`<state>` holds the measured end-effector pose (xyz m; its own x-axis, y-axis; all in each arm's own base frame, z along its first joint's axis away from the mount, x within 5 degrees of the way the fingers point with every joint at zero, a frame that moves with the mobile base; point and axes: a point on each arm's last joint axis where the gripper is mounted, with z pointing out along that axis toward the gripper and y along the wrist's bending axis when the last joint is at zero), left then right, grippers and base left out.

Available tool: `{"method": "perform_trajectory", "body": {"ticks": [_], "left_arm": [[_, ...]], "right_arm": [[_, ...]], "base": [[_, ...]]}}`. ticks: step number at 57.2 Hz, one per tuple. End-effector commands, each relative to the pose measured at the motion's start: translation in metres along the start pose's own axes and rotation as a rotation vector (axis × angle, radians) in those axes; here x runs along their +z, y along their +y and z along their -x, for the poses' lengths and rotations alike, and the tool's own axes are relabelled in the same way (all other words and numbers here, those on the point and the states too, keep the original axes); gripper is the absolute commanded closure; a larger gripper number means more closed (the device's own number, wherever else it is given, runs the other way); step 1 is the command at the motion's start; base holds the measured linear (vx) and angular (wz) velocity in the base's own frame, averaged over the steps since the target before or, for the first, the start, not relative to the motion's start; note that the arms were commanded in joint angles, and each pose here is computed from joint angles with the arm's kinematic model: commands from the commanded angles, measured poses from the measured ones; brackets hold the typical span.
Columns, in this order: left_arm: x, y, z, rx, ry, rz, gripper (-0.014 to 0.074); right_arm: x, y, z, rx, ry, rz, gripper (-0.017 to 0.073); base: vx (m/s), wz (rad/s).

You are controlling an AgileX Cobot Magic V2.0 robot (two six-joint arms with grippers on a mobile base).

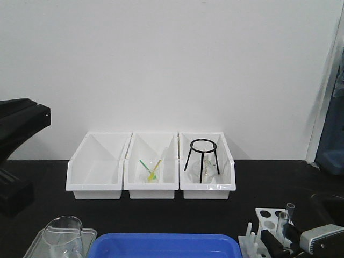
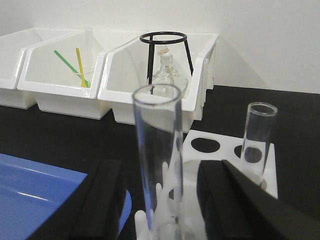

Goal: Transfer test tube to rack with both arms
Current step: 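Lower the tube into a rack hole and open the right gripper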

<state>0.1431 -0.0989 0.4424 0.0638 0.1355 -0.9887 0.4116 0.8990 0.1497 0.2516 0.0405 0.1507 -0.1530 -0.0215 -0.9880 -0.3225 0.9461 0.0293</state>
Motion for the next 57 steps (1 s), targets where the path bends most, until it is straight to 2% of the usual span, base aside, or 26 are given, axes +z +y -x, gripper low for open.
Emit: {"method": "perform_trajectory", "body": {"ticks": [1,11,17,24,30,39,47,57], "left_arm": [[-0.005,0.001,0.014,0.011,-0.07,-0.015,0.0601],[-0.005,0.001,0.014,0.011,-0.07,-0.015,0.0601],[-0.005,0.001,0.014,0.011,-0.07,-0.015,0.0601],[-0.005,0.002,0.014,0.01,-0.062,-0.006,0.0602],[-0.006,0.005,0.011,-0.002,-0.038,0.016,0.0602],[-0.012,0.005,-0.008,-0.017,0.015,0.018,0.0602],[-0.022,0.0,-0.051,-0.051,0.112,-0.02,0.0601],[-0.038,-0.007,-0.089,-0.113,0.154,-0.092,0.0601]], "right_arm": [[-0.003,0.001,0.035,-0.02,-0.271,0.022,0.0068],[-0.022,0.007,0.073,-0.04,-0.422,0.047,0.0063],[-0.042,0.012,0.1,-0.028,-0.509,0.059,0.007],[-0.072,0.018,0.127,-0.063,-0.534,0.029,0.0134],[-0.096,0.021,0.136,-0.098,-0.456,-0.034,0.0262],[-0.136,0.021,0.132,-0.107,-0.246,-0.164,0.0572],[-0.171,0.021,0.125,-0.095,-0.161,-0.265,0.0571],[-0.203,0.025,0.124,-0.107,-0.21,-0.313,0.057]], "base": [[0.0,0.0],[0.0,0.0],[0.0,0.0],[0.0,0.0],[0.0,0.0],[0.0,0.0],[0.0,0.0],[0.0,0.0]]}}
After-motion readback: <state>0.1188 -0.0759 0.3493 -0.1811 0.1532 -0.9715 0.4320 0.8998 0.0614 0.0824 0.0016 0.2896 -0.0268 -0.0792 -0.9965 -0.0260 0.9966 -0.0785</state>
